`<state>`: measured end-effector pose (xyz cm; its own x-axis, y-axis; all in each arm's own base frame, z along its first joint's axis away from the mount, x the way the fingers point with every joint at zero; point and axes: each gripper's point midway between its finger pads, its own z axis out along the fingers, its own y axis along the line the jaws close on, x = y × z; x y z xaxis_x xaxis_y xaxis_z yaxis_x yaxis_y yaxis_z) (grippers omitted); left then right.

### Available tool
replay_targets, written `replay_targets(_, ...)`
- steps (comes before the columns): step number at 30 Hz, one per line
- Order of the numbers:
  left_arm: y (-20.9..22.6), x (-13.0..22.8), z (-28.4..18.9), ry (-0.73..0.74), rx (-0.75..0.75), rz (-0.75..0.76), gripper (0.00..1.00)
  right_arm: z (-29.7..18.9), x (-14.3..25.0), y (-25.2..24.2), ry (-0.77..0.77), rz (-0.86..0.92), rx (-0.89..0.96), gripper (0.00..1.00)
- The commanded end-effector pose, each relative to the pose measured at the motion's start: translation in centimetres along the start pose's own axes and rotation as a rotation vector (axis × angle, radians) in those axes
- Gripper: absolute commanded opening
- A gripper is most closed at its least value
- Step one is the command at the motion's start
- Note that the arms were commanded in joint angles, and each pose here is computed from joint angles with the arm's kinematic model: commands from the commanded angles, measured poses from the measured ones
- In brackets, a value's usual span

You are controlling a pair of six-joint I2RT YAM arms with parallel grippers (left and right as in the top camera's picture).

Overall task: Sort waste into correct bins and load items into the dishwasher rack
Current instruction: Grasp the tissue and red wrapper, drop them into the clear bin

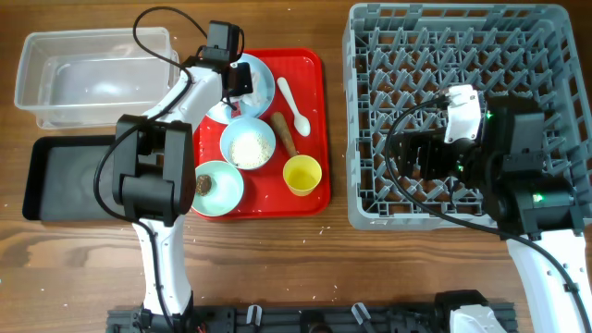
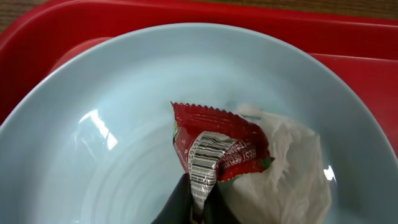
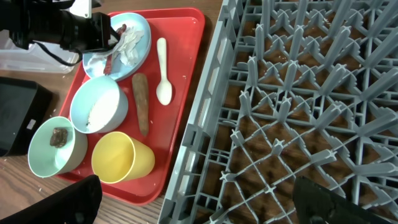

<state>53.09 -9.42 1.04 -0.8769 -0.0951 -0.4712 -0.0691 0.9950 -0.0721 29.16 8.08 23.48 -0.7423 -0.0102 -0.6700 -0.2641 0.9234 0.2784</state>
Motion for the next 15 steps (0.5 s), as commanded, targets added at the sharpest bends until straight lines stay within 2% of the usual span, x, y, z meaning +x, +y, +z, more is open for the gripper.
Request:
replay_targets(1,-0.3,1.0,0.0,0.035,0.008,-0.013,0.04,-0.3,-0.7,0.3,-0.015,0.002,-0.003,1.00)
replay_targets(5,-0.7,-3.5,-6.0,-0.102,0.045,-0.041,0.04,-0.3,-0.7,0.3,-0.015,0.001,-0.003,1.00)
replay_targets(8,-0.4,-6.6,-11.8,-0.214,0.076,-0.117,0.04,-0.3,-0.7,0.3,-0.017,0.001,-0.003,1.00)
replay_targets(12,0.6,-8.5,-17.2,-0.304,0.090,-0.144,0.04,-0.3,-0.6,0.3,-0.011,0.003,-0.003,1.00)
replay_targets(15,2.5,-9.2,-19.4,-0.341,0.068,-0.174,0.04,-0.3,-0.5,0.3,-0.006,0.004,-0.003,1.00)
